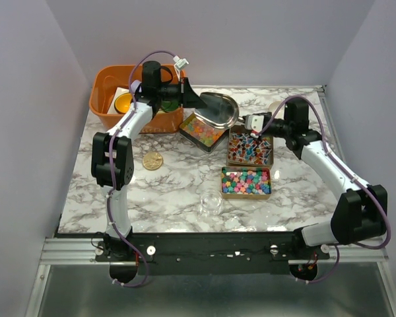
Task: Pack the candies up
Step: Adjust the spatula.
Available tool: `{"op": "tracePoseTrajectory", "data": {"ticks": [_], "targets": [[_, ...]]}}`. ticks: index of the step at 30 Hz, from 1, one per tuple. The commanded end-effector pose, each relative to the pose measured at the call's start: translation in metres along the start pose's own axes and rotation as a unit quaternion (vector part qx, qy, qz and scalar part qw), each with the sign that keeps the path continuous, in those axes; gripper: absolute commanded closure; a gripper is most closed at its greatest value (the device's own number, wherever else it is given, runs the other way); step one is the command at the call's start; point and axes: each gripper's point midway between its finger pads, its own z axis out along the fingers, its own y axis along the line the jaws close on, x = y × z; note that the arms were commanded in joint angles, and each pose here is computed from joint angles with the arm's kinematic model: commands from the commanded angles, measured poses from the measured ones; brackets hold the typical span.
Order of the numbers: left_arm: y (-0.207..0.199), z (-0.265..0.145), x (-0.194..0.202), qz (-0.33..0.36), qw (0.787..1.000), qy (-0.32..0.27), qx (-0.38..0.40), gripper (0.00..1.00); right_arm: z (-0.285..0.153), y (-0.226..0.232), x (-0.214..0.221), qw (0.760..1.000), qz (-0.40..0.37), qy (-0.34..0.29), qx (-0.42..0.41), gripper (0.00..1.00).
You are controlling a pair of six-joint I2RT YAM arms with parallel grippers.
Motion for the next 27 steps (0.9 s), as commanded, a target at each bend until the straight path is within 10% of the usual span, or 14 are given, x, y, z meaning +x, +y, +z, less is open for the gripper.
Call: {"op": "tracePoseTrajectory", "data": {"ticks": [1, 6, 10, 12, 27], "targets": [[-0.022, -0.003, -0.009, 0.015, 1.000, 0.000, 0.011, 1.00, 0.008, -0.008, 0.005, 1.000, -0.001, 0.009, 0.024, 0.69], [-0.021, -0.005, -0.010, 0.016, 1.000, -0.003, 0.008, 0.94, 0.013, -0.024, 0.006, 0.998, 0.030, 0.019, 0.050, 0.99], [-0.013, -0.011, -0.014, 0.019, 0.999, -0.020, -0.032, 0.48, 0.010, -0.044, 0.001, 0.994, 0.084, 0.031, 0.064, 0.99], [-0.009, -0.016, -0.012, 0.020, 0.998, -0.024, -0.048, 0.02, 0.006, -0.047, 0.002, 0.991, 0.110, 0.047, 0.067, 0.99], [-0.004, -0.083, -0.015, 0.134, 0.961, -0.037, -0.237, 0.01, -0.093, -0.051, 0.006, 0.973, 0.160, 0.165, 0.011, 0.99]]}}
